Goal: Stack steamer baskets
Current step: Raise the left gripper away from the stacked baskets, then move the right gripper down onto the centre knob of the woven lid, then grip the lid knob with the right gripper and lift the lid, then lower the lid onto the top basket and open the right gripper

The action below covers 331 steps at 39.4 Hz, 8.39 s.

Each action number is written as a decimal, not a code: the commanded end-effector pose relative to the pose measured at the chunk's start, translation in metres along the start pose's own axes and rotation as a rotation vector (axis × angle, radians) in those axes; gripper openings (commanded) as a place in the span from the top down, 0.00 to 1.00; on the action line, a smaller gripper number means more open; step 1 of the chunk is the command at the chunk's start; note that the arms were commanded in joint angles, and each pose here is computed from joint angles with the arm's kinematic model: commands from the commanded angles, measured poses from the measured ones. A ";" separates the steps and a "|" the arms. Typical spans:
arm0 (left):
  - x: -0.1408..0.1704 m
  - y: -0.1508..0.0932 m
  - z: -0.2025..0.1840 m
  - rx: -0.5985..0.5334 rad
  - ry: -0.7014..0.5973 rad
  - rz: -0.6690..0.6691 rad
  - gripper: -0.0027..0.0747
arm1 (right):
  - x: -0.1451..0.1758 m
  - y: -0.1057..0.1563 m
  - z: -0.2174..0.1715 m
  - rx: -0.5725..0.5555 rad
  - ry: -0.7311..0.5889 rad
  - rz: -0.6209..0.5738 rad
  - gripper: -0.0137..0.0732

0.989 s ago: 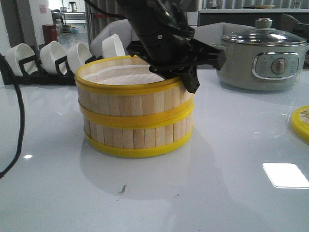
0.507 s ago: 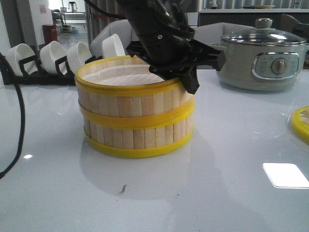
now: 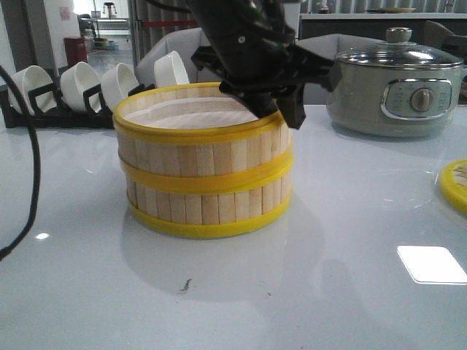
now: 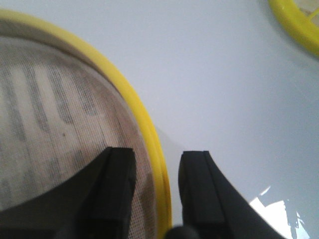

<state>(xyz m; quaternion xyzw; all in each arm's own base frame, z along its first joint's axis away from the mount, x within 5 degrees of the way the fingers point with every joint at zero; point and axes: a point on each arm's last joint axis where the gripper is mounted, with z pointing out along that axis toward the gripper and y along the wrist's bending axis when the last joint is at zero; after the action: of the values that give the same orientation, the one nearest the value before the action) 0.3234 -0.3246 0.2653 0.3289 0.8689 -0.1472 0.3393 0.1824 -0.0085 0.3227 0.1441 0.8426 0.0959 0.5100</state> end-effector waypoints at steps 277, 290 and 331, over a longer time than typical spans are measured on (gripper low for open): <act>0.235 0.092 -0.264 -0.485 -0.527 -0.423 0.86 | -0.107 0.075 0.156 0.009 0.345 -0.422 0.81; 0.235 0.092 -0.264 -0.485 -0.527 -0.423 0.86 | -0.113 0.198 0.118 -0.265 0.238 -0.579 0.81; 0.235 0.092 -0.264 -0.485 -0.527 -0.423 0.86 | -0.039 0.295 0.171 -0.406 0.387 -0.719 0.81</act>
<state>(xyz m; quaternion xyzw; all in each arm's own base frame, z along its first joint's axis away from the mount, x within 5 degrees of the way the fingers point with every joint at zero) 0.1213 -0.0182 0.2762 0.0090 0.8423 -0.0709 0.5342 0.4008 0.2643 0.3239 -0.2871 0.9089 0.0828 0.2911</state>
